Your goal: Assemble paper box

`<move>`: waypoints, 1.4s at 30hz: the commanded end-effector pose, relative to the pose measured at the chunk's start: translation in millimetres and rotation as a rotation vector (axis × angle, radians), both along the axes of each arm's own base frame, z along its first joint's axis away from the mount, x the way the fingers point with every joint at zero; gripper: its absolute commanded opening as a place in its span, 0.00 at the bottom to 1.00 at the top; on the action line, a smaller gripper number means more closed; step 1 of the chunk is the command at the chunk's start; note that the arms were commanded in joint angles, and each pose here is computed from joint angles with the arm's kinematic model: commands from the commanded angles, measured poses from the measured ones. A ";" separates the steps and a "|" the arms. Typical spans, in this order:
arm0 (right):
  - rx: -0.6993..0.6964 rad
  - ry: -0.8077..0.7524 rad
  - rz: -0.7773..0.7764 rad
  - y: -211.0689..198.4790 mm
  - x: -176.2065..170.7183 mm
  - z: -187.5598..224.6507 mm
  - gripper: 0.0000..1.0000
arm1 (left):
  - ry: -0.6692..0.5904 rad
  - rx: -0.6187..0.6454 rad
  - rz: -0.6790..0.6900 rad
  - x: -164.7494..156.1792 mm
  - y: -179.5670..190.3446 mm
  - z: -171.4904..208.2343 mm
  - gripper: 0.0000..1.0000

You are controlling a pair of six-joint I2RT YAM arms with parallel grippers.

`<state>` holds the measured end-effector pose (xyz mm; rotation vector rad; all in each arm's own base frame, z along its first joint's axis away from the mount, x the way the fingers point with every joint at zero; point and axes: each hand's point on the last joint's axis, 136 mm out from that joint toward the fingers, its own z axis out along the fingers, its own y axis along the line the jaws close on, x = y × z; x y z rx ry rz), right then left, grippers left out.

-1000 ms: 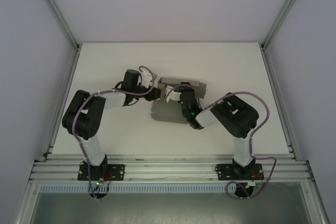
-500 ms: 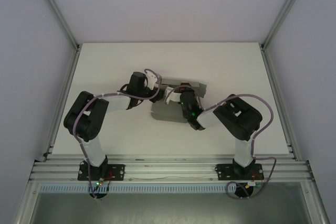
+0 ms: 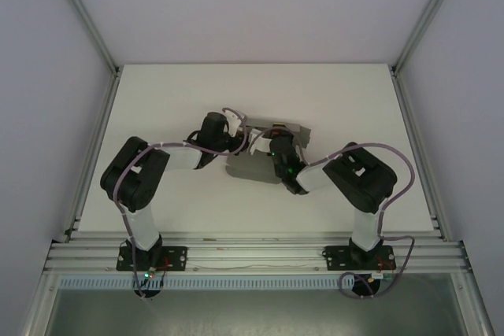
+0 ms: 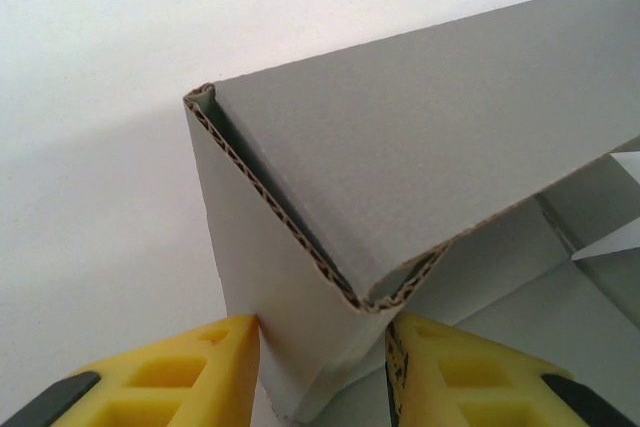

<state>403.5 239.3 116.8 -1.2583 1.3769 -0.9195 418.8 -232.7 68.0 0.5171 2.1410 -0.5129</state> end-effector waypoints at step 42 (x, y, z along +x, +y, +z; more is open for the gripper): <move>0.126 0.269 0.015 -7.0 -6.0 -7.3 0.00 | -0.071 0.112 0.030 19.9 -24.1 -15.0 0.30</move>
